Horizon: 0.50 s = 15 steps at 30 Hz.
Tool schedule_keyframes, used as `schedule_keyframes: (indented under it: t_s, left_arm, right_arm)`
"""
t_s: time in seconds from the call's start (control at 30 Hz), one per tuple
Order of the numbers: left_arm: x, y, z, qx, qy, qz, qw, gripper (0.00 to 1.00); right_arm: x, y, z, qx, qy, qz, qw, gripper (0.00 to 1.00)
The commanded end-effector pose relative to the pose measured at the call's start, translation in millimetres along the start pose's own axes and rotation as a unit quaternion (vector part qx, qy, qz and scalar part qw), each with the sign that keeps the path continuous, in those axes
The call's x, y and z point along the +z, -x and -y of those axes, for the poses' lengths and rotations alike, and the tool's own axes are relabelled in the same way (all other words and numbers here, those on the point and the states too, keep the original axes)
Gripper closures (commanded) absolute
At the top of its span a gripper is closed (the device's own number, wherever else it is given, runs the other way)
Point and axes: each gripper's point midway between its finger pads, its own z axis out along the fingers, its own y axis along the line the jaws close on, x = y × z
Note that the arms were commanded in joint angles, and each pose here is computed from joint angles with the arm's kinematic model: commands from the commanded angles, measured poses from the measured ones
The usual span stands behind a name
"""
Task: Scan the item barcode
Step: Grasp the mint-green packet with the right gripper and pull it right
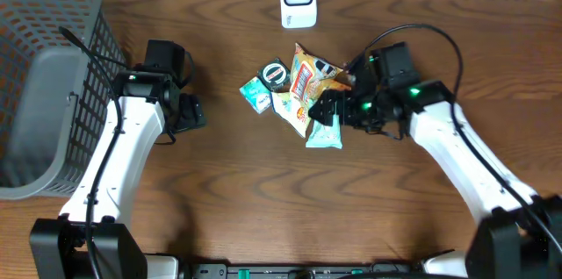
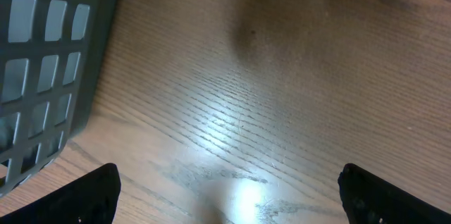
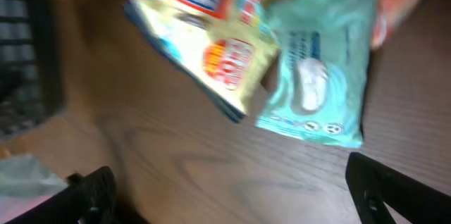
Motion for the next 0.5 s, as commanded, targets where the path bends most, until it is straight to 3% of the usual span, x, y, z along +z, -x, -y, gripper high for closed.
schedule_keyframes:
  t_s: [0.0,0.3,0.37,0.47]
  left_arm:
    - [2,-1,-5,-0.007,0.012,0.000,1.000,0.02]
    - [1,-1,-5,-0.007,0.011,0.000,1.000,0.02]
    - [2,-1,-5,-0.007,0.011,0.000,1.000,0.02]
    - [2,-1,-5,-0.007,0.012,0.000,1.000,0.02]
  right_arm:
    - [4,5,30,0.011,-0.090,-0.010,0.996,0.01]
    - [5,15,27,0.026,-0.091,0.005,0.996,0.01]
    - [4,28,34,0.018,-0.113,0.035,0.993,0.15]
    - [6,42,42,0.010,-0.132,0.064,0.989,0.15]
